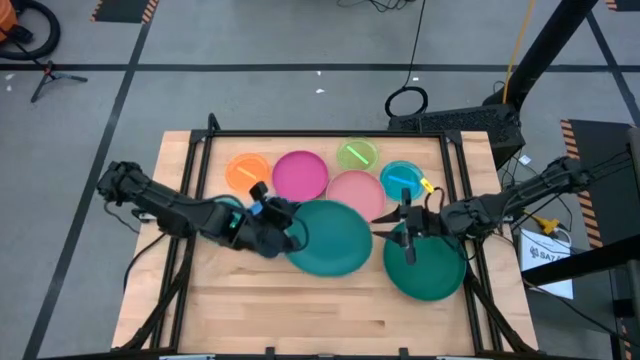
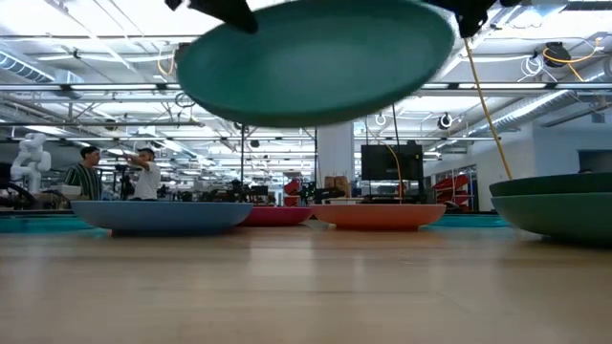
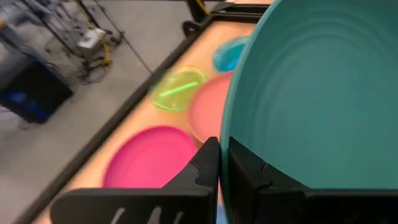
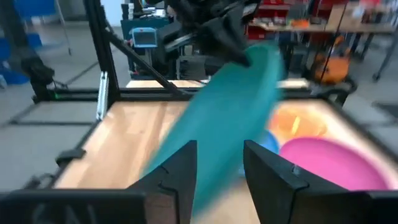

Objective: Stack plastic plates
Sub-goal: Stack the green plate on top of the dark green plate

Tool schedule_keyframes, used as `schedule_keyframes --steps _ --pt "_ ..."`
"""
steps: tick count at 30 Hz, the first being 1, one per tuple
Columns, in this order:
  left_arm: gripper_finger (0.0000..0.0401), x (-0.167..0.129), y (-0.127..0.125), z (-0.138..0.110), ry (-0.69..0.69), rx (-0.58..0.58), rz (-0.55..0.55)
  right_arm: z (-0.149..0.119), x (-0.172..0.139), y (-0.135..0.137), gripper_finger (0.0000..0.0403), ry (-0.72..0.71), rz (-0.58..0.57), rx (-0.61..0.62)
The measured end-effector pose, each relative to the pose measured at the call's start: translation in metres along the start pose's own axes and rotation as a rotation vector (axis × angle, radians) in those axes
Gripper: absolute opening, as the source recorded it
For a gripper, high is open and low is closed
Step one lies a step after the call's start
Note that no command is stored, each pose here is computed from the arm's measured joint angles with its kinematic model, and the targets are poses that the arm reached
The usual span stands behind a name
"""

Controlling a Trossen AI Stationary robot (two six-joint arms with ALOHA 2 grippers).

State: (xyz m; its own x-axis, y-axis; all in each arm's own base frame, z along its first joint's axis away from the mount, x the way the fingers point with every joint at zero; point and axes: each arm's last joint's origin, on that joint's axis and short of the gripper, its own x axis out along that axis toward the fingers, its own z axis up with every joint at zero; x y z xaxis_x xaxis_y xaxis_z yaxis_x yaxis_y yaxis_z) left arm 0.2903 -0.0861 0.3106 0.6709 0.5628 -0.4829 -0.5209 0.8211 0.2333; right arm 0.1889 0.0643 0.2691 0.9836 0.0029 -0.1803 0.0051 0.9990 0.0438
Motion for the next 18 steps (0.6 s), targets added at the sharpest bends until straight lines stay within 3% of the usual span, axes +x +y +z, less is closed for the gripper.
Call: schedule_keyframes --steps 5,12,18 --pt "0.0018 0.015 0.014 0.005 0.014 0.047 0.061 0.000 0.013 0.013 0.0126 0.035 -0.077 0.168" --pt "0.0019 0.023 0.024 0.003 0.055 0.066 0.114 0.038 0.029 0.031 0.0121 0.057 -0.246 0.221" --pt "0.0019 0.020 0.022 -0.003 0.072 0.130 0.136 0.058 0.052 0.050 0.0121 0.197 -0.379 0.247"
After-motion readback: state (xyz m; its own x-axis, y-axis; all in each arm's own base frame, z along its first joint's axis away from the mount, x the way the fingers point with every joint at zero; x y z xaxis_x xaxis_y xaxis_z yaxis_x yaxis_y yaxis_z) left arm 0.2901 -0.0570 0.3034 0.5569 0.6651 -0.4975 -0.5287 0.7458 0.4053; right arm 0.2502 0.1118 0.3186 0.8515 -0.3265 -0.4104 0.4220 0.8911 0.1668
